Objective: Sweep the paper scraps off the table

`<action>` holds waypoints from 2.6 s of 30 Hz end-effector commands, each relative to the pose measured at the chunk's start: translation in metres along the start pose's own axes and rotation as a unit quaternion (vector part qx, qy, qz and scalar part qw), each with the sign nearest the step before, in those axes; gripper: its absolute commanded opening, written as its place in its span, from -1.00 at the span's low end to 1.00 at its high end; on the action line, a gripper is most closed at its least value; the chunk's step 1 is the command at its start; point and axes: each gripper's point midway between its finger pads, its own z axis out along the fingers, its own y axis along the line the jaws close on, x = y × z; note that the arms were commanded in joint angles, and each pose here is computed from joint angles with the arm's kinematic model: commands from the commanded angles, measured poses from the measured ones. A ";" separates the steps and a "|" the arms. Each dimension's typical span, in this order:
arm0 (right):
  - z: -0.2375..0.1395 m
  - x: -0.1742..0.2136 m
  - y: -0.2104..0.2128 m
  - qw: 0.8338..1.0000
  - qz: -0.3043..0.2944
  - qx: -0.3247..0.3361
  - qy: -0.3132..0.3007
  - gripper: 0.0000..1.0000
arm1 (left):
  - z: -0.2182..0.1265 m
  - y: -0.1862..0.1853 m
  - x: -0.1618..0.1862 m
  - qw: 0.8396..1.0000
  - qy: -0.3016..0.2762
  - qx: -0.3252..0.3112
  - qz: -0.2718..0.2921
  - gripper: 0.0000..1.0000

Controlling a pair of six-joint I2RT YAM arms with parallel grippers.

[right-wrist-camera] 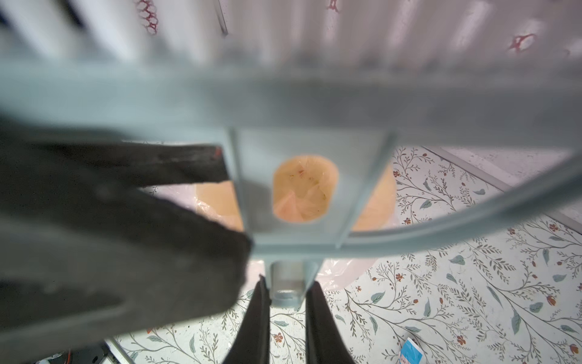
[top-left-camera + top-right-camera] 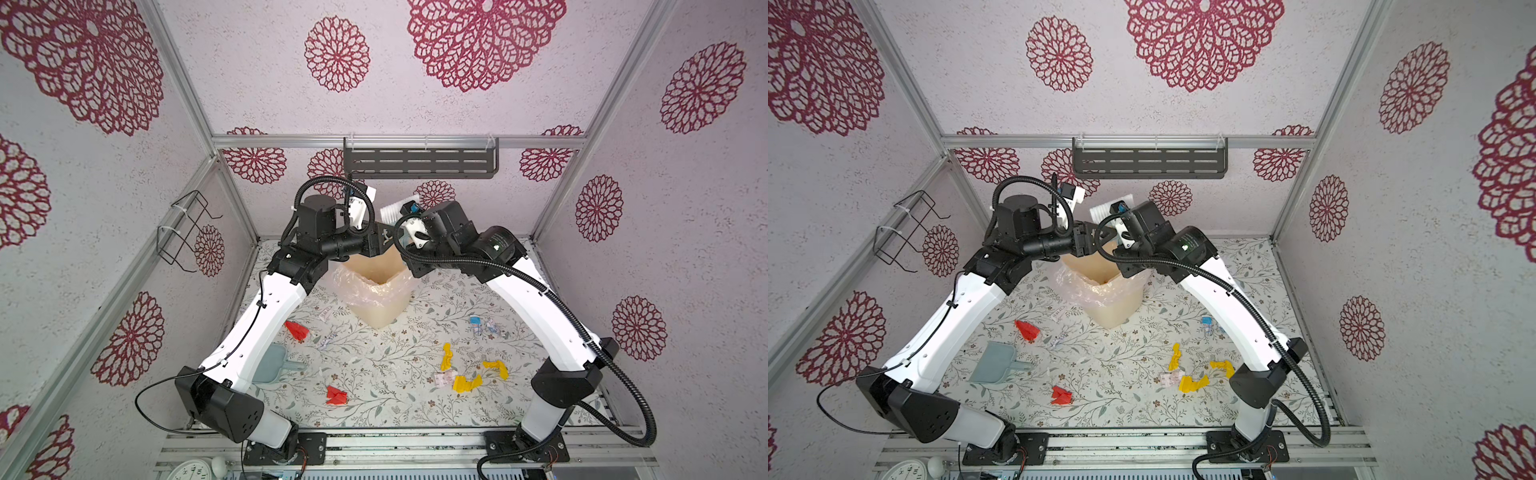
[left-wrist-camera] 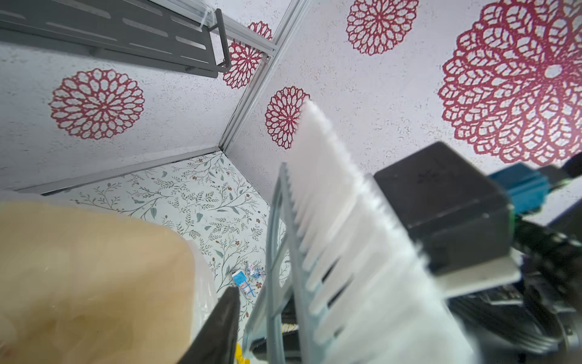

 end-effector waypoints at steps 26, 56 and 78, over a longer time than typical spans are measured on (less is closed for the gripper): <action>-0.059 -0.019 -0.027 0.981 0.106 -0.071 -0.145 0.98 | -0.034 -0.012 -0.049 0.986 -0.167 -0.007 -0.017 -1.00; -0.082 -0.044 -0.038 0.820 0.284 -0.331 -0.371 0.34 | -0.004 -0.026 -0.067 0.956 -0.261 0.095 -0.093 -1.00; -0.084 -0.052 -0.041 0.802 0.284 -0.365 -0.379 -0.38 | 0.006 -0.022 -0.055 0.959 -0.237 0.102 -0.114 -1.00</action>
